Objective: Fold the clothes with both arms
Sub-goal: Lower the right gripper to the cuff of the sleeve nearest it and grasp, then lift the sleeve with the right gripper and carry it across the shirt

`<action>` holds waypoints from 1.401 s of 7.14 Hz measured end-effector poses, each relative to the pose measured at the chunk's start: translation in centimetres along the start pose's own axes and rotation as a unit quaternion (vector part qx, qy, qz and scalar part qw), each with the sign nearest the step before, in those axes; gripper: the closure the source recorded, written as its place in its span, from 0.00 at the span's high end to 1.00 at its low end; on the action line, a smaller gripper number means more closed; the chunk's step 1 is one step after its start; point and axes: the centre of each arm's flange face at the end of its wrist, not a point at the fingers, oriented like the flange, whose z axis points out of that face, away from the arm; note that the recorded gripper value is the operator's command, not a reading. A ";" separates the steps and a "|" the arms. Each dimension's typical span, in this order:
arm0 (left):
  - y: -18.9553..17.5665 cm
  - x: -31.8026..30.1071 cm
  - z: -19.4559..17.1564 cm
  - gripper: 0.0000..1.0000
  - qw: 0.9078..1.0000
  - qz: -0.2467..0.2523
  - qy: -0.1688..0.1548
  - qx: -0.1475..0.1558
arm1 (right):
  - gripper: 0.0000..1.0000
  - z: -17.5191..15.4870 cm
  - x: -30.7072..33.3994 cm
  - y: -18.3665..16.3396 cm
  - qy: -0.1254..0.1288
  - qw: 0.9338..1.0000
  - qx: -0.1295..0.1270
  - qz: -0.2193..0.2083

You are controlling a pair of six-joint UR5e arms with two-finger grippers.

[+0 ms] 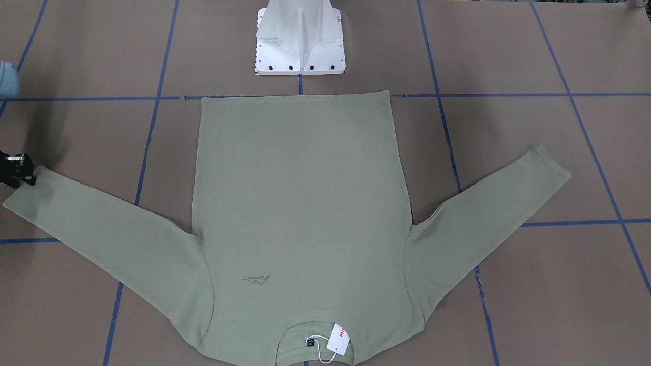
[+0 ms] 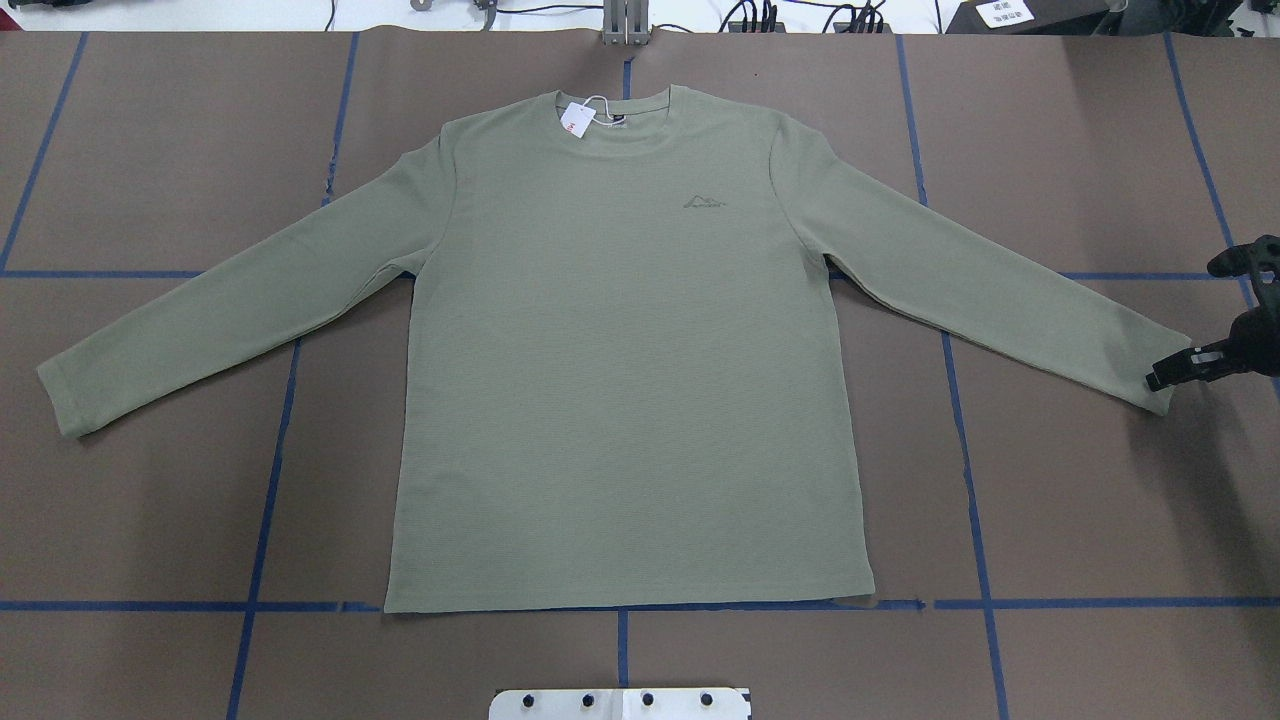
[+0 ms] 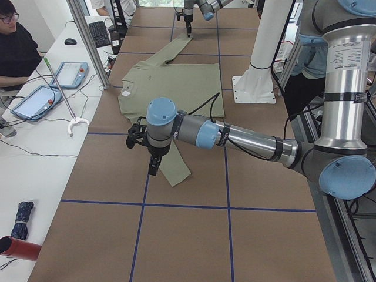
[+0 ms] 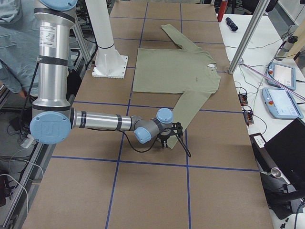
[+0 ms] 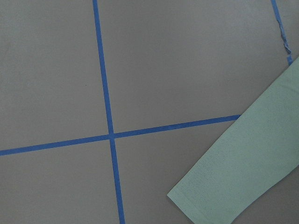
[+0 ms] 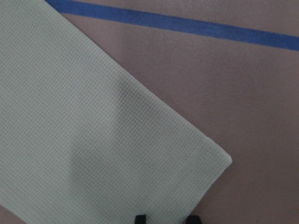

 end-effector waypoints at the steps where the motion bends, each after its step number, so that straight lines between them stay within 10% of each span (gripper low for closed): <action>1: 0.0 0.0 0.0 1.00 1.000 0.000 0.000 0.000 | 0.00 0.0 0.0 0.0 0.000 1.000 0.000 0.000; 6: 0.0 0.1 -0.1 1.00 1.000 0.000 0.000 0.001 | 0.00 -3.8 -2.1 -1.6 -0.016 1.000 0.023 -0.002; 10: -0.1 0.1 0.0 1.00 1.000 -0.001 0.000 0.001 | 0.00 -15.3 -20.9 -13.1 -0.012 1.000 0.002 0.002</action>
